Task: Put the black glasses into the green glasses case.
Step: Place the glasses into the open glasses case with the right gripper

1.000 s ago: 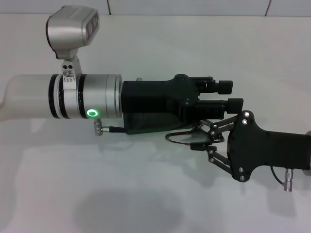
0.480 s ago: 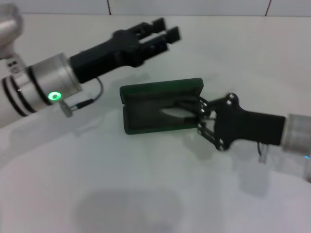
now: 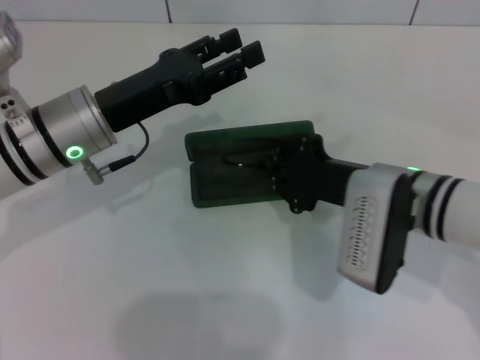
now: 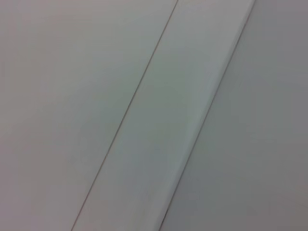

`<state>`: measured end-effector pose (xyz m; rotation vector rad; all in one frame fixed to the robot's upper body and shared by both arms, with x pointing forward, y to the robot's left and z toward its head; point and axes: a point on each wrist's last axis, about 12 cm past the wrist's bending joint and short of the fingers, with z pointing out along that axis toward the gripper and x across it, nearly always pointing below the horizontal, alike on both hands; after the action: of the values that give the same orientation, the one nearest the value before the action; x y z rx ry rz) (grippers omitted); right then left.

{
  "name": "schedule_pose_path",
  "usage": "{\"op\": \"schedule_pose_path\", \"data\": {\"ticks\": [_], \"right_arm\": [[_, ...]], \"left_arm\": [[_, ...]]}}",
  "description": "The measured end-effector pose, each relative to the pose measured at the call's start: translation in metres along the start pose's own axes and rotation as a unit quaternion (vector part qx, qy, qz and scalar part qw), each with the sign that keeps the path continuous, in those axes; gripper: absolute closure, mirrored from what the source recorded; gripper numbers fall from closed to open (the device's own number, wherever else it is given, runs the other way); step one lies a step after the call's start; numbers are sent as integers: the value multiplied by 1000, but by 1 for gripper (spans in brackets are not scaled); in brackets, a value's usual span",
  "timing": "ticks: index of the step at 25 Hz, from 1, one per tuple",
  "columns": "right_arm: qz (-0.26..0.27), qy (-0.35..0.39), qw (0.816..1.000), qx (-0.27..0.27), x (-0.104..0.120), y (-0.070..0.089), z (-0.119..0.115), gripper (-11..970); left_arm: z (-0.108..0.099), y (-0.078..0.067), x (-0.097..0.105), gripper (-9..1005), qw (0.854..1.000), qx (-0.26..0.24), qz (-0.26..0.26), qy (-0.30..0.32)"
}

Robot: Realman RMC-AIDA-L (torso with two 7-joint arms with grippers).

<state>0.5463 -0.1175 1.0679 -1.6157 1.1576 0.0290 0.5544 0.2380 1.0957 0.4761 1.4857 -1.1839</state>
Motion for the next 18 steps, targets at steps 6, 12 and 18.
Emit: {"op": "schedule_pose_path", "data": {"ticks": [6, 12, 18], "right_arm": [[4, 21, 1000, 3, -8, 0, 9, 775], [30, -8, 1000, -6, -18, 2, 8, 677], [37, -10, 999, -16, -20, 7, 8, 531]], "left_arm": [[1, 0, -1, 352, 1000, 1, 1, 0], [-3, 2, -3, 352, 1000, -4, 5, -1], [-4, 3, -3, 353, 1000, -6, 4, 0]]}}
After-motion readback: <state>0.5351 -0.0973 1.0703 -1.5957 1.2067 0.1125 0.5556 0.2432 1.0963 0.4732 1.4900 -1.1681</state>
